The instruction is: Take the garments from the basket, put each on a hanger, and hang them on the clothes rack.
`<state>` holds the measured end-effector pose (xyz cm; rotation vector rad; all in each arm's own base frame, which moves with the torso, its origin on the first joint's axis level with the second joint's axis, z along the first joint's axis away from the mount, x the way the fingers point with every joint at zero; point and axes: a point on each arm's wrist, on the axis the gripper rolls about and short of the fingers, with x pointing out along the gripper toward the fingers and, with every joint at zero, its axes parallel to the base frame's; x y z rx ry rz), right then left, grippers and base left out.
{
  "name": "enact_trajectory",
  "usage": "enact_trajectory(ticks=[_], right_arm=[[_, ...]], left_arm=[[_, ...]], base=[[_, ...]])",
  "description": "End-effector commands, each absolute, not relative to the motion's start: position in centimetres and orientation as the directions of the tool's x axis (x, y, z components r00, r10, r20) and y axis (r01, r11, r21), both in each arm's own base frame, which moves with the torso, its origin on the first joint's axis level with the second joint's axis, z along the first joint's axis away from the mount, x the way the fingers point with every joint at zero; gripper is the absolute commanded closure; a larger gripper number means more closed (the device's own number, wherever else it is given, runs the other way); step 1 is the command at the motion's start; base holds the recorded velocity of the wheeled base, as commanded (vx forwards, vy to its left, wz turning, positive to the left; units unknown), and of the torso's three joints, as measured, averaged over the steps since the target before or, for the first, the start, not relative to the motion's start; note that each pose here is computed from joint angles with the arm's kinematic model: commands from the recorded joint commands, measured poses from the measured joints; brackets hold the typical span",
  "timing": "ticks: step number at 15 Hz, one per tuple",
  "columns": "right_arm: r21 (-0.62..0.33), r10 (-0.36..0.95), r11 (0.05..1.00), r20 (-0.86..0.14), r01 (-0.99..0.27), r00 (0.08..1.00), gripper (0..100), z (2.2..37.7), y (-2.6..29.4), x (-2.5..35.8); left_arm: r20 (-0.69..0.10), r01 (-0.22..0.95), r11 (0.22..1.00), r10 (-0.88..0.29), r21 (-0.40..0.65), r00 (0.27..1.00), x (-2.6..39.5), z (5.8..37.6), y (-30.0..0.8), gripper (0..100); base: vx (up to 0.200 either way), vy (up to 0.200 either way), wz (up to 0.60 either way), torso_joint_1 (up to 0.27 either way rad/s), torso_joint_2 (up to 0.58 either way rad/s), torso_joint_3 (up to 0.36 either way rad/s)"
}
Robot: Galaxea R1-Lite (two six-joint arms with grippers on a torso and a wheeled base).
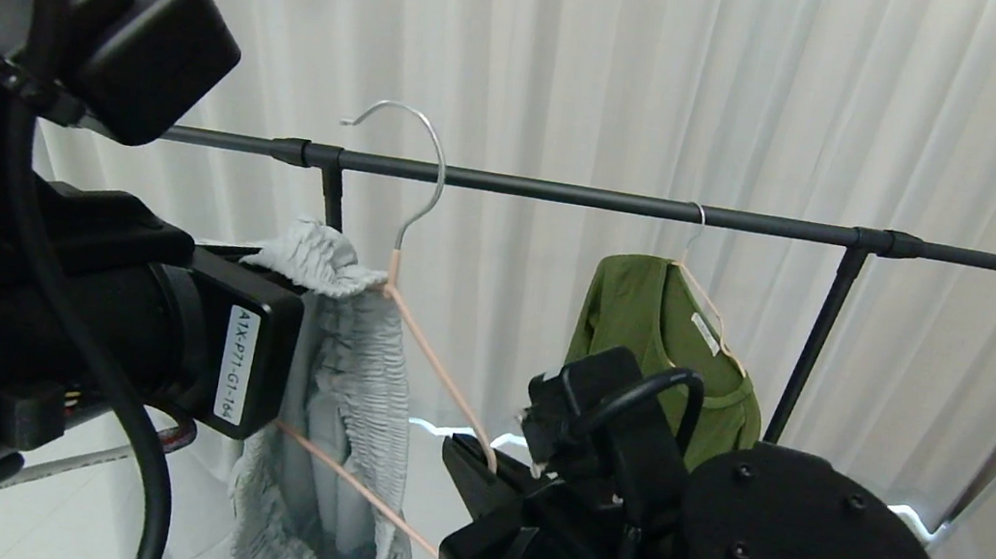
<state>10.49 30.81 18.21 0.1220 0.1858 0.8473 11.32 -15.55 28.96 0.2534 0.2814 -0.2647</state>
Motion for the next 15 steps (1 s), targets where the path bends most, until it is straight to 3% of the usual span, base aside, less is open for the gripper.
enact_trajectory(ticks=[1, 14, 15], right_arm=[[0.212, 0.752, 0.653, -0.066, -0.727, 0.656, 100, 19.7, 30.7, 10.8], [0.242, 0.751, 0.641, -0.003, -0.728, 0.66, 100, 21.8, 29.6, 10.4], [0.244, 0.751, 0.639, 0.006, -0.729, 0.66, 100, 21.9, 29.6, 10.4]], left_arm=[[-0.304, 0.291, 0.934, -0.221, 0.208, 0.927, 11.3, 29.0, -15.5, 100], [-0.294, 0.343, 0.919, -0.278, 0.196, 0.915, 10.6, 28.9, -16.2, 100], [-0.299, 0.346, 0.916, -0.279, 0.202, 0.913, 10.6, 28.7, -16.2, 0]], base=[[0.0, 0.0, 0.0, 0.0, 0.0, 0.0], [0.0, 0.0, 0.0, 0.0, 0.0, 0.0], [0.0, 0.0, 0.0, 0.0, 0.0, 0.0]])
